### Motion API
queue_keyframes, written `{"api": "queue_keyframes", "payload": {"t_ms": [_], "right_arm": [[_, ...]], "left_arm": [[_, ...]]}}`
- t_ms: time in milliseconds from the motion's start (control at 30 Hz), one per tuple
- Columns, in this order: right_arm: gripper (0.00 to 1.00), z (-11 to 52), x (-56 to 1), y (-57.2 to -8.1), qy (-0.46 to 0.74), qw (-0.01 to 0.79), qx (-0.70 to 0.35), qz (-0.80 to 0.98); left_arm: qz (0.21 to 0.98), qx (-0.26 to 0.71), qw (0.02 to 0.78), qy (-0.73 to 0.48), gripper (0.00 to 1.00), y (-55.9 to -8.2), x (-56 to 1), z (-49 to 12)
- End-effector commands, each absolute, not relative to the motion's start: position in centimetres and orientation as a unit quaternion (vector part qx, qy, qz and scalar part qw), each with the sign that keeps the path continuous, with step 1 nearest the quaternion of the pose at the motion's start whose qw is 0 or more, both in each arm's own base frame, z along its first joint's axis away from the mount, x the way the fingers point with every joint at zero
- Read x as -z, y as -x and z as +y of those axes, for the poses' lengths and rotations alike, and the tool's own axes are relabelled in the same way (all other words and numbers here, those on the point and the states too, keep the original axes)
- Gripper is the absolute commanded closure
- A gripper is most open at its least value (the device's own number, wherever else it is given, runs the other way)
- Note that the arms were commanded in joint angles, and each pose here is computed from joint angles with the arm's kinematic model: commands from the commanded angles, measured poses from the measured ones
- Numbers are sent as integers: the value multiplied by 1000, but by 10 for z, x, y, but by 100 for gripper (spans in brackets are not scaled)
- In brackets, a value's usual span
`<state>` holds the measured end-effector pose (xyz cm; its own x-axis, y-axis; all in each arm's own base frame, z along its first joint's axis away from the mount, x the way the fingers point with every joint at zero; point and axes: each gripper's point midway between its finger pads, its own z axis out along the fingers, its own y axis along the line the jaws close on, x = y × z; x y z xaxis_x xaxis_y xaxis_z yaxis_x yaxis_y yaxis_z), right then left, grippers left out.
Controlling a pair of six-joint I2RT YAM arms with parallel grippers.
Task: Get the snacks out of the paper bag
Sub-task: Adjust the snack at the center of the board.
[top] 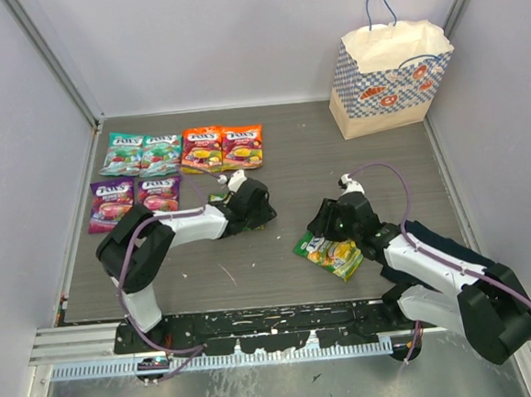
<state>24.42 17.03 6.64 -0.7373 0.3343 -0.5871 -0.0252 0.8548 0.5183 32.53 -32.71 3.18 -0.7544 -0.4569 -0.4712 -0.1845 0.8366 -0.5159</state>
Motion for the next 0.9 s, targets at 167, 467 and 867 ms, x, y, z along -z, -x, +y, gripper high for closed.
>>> {"api": "queue_keyframes", "payload": {"t_ms": [167,467,867], "right_arm": [[51,181,-75,-255,-68,363,-276,887],[51,188,-74,-252,-55,357,-296,884],[48,190,-75,-249,-36,356,-299,885]], "left_arm": [[968,162,181,71,57,-217,2,-257],[954,92,230,169,31,-233,-40,-141],[942,153,288,85,27,-244,-98,-228]]}}
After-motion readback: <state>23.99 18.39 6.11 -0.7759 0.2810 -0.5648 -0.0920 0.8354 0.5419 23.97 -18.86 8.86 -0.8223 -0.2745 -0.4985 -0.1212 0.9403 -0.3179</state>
